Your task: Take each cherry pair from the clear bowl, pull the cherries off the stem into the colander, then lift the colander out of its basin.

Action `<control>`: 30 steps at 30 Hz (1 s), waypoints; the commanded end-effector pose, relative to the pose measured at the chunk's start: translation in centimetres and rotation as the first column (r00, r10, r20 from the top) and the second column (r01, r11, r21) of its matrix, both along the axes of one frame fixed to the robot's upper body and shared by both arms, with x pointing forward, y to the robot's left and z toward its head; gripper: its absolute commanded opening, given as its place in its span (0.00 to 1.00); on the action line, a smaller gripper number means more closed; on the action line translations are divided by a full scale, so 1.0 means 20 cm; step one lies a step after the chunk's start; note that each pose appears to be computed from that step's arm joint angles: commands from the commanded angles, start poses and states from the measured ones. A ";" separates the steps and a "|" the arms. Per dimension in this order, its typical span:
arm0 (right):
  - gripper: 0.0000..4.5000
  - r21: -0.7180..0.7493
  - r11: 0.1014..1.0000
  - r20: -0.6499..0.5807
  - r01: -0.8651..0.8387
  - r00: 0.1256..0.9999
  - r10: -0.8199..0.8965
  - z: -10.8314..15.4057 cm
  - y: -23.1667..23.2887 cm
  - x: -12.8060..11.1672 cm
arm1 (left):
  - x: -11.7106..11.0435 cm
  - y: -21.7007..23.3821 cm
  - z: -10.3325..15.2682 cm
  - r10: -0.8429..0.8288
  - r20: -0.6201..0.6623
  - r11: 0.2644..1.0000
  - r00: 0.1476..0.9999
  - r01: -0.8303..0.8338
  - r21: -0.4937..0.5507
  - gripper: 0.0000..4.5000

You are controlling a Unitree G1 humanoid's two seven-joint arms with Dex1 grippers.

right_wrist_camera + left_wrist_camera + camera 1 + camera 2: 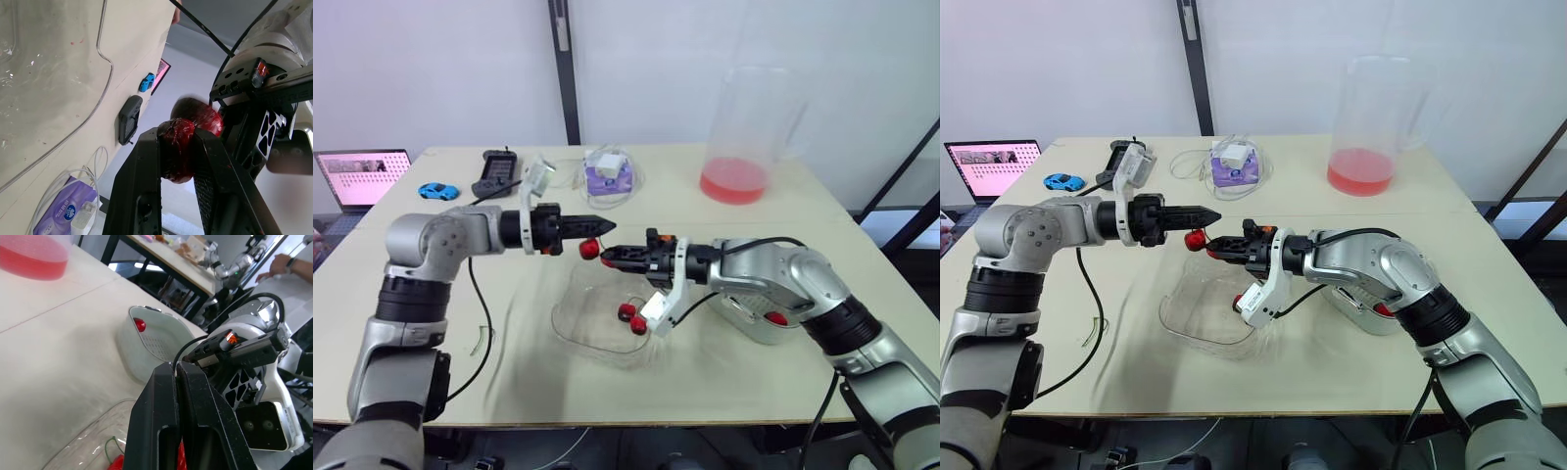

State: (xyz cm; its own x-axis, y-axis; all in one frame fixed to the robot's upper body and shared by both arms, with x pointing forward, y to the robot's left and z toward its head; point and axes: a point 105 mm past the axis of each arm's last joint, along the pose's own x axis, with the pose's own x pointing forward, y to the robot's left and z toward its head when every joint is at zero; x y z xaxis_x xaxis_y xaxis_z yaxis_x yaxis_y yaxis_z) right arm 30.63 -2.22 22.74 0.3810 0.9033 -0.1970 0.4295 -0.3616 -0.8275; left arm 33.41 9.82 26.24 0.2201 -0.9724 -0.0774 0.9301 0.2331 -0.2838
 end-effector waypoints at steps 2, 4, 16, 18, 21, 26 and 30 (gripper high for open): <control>0.17 0.047 0.999 0.001 -0.005 1.000 0.005 0.10 -0.01 -0.02 | -0.01 0.00 0.07 -0.005 0.045 1.000 0.999 0.006 -0.005 0.01; 0.24 0.073 0.997 -0.080 0.010 0.997 -0.004 0.09 -0.02 -0.02 | -0.01 0.00 0.07 -0.006 0.045 1.000 0.999 0.006 -0.007 0.00; 0.99 0.292 0.911 -0.684 0.291 0.730 -0.014 0.11 -0.24 -0.09 | 0.02 0.09 0.10 0.067 0.136 0.997 0.988 -0.061 -0.045 0.00; 0.99 0.334 0.835 -0.841 0.437 0.538 0.055 0.13 -0.28 -0.09 | 0.00 0.10 0.11 0.056 0.167 0.997 0.984 -0.045 -0.068 0.00; 0.99 0.338 0.750 -0.940 0.569 0.234 0.247 0.15 -0.28 -0.12 | -0.04 0.11 0.12 0.037 0.181 0.994 0.983 -0.018 -0.107 0.00; 0.99 0.222 0.748 -0.930 0.625 -0.093 0.354 0.16 -0.24 -0.16 | -0.10 0.09 0.12 -0.001 0.188 0.988 0.982 0.031 -0.153 0.00; 0.99 0.219 0.748 -0.942 0.627 -0.064 0.329 0.15 -0.14 -0.14 | -0.13 0.05 0.11 -0.024 0.174 0.983 0.984 0.055 -0.173 0.00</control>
State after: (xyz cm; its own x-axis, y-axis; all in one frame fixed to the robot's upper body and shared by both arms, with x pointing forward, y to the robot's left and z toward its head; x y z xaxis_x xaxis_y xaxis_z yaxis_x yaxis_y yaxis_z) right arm 28.28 -5.80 25.22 0.3949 0.9109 -0.1201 -0.9034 0.3612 -0.2309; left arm 31.54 10.82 27.08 0.1968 -0.9757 0.0962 0.9652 0.1756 -0.1937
